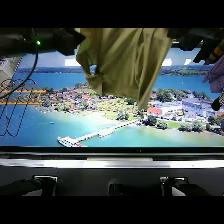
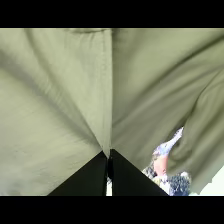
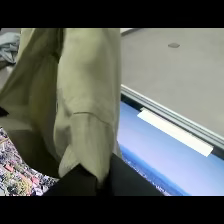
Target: Fold the clothes and pants, and hang the long-sleeved shirts on hangers.
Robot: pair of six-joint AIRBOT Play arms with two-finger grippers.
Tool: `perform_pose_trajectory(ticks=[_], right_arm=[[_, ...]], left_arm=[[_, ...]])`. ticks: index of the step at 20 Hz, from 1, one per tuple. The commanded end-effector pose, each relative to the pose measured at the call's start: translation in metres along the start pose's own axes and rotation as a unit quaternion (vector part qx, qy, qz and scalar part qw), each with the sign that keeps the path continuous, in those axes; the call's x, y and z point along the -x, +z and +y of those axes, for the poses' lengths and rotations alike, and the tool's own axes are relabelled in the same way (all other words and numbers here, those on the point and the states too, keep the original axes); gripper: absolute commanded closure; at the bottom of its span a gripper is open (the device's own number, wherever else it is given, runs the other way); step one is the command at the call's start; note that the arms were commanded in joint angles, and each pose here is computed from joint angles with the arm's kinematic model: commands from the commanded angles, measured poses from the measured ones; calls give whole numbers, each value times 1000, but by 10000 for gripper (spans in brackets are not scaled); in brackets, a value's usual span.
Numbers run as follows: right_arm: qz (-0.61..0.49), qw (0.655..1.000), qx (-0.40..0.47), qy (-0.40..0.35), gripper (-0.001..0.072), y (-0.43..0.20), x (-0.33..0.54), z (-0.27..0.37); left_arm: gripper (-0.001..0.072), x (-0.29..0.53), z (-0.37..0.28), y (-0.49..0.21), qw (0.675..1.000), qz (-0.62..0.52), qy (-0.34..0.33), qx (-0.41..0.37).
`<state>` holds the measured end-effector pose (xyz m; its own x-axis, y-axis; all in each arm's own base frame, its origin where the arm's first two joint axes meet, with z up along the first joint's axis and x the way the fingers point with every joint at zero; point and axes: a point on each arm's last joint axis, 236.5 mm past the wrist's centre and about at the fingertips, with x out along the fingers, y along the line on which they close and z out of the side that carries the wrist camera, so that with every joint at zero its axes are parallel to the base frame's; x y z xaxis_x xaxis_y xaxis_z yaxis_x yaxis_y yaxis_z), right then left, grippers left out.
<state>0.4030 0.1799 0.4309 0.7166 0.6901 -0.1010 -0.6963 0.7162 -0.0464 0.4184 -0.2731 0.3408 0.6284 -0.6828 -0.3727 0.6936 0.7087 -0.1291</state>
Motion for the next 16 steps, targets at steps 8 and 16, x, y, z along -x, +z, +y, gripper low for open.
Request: perform_pose_trajectory(ticks=[8, 16], right_arm=[[-42, 999, 33, -9, 692, 28, 15, 8], [-92, 989, 72, -86, 692, 57, 29, -21]], left_arm=[[678, -10, -38, 42, 995, -94, -13, -14], [83, 23, -34, 92, 981, -193, 11, -28]])
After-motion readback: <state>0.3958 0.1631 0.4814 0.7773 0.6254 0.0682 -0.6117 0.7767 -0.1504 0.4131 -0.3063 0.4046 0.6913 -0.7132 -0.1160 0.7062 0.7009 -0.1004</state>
